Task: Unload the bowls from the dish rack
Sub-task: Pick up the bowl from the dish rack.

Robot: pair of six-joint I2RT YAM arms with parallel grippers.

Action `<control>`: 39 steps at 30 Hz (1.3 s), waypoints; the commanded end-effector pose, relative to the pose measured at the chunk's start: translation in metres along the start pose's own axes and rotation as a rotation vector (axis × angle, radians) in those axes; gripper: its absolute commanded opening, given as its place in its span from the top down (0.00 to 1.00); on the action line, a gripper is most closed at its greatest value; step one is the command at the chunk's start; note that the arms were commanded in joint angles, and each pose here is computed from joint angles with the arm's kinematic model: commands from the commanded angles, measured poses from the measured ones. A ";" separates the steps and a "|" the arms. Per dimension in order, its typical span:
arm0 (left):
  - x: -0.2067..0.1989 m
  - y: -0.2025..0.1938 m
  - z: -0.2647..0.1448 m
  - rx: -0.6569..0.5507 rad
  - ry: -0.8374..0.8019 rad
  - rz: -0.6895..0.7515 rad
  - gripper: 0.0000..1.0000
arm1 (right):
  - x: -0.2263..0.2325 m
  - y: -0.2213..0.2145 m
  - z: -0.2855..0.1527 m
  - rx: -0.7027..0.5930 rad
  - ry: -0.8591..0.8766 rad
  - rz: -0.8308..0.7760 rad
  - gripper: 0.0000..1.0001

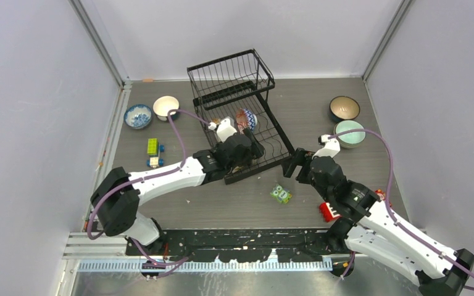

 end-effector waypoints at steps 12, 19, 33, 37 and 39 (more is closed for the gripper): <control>-0.016 0.005 0.021 -0.032 -0.034 -0.067 0.28 | 0.002 0.024 -0.023 -0.071 0.043 0.021 0.14; -0.010 0.007 0.027 -0.044 -0.034 -0.080 0.38 | 0.002 0.024 -0.024 -0.072 0.043 0.015 0.14; 0.003 -0.006 0.045 -0.013 -0.078 -0.094 0.51 | -0.002 0.023 -0.026 -0.074 0.038 0.012 0.14; 0.003 -0.007 0.048 -0.025 -0.112 -0.107 0.53 | -0.003 0.022 -0.027 -0.073 0.036 0.012 0.14; 0.003 -0.006 0.049 -0.032 -0.132 -0.111 0.54 | -0.003 0.022 -0.027 -0.073 0.036 0.010 0.14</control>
Point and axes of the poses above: each gripper's point midway between its finger pads, its own z axis out along the fingers, its own x axis along the line the jaws close on, y = z × x, the point moved 1 cm from there along -z, back along the fingers, and after that the axes turned 1 degree about z, right-handed, at the moved point
